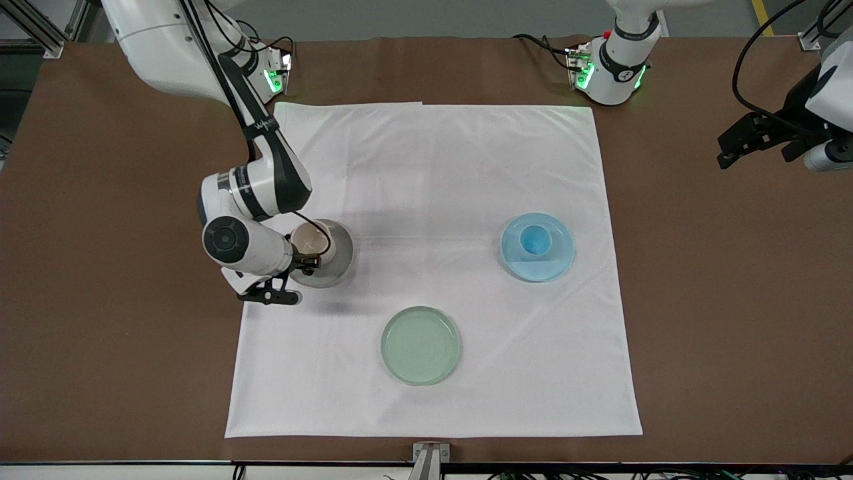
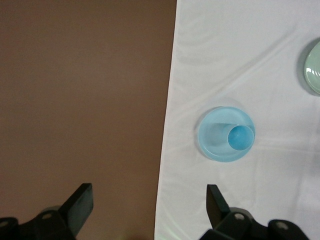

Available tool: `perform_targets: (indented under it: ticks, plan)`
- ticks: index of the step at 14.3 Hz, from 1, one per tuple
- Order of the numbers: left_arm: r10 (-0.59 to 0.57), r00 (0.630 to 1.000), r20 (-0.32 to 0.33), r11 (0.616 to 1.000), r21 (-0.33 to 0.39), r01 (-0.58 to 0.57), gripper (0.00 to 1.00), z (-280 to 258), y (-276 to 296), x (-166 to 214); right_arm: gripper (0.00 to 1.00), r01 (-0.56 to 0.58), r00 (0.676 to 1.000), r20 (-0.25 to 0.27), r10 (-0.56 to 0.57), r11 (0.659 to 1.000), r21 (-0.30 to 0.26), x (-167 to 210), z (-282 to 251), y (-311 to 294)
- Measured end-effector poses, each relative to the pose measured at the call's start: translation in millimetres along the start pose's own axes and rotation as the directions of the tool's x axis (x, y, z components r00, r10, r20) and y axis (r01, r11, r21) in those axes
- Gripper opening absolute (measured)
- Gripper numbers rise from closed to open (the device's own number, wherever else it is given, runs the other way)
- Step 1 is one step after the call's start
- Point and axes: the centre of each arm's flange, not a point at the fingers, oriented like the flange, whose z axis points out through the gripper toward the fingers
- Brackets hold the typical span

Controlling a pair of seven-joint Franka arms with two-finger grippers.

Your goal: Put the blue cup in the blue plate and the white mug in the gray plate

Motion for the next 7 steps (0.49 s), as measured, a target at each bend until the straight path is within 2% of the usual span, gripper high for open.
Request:
perform_targets:
  ticks: [2, 3, 5, 7]
  plan:
    - [0.007, 1.000, 0.009, 1.000, -0.004, -0.007, 1.00, 1.9, -1.4, -8.7, 0.96, -0.034, 0.998, 0.047, 0.034, 0.999, -0.002, -20.5, -63.5, 33.7]
    - [0.011, 1.000, 0.012, 1.000, -0.001, -0.011, 1.00, 2.7, 0.4, -15.3, 1.00, -0.057, 0.996, 0.067, 0.056, 0.998, 0.002, -34.8, -98.7, 57.1]
    - [0.022, 1.000, 0.011, 1.000, 0.005, -0.023, 1.00, 3.6, 5.5, -29.0, 1.00, -0.100, 0.992, 0.085, 0.098, 0.995, 0.019, -67.6, -159.0, 103.7]
    - [0.031, 0.999, 0.009, 0.999, 0.009, -0.031, 1.00, 3.1, 11.7, -38.8, 1.00, -0.104, 0.993, 0.060, 0.102, 0.994, 0.042, -98.3, -194.7, 144.5]
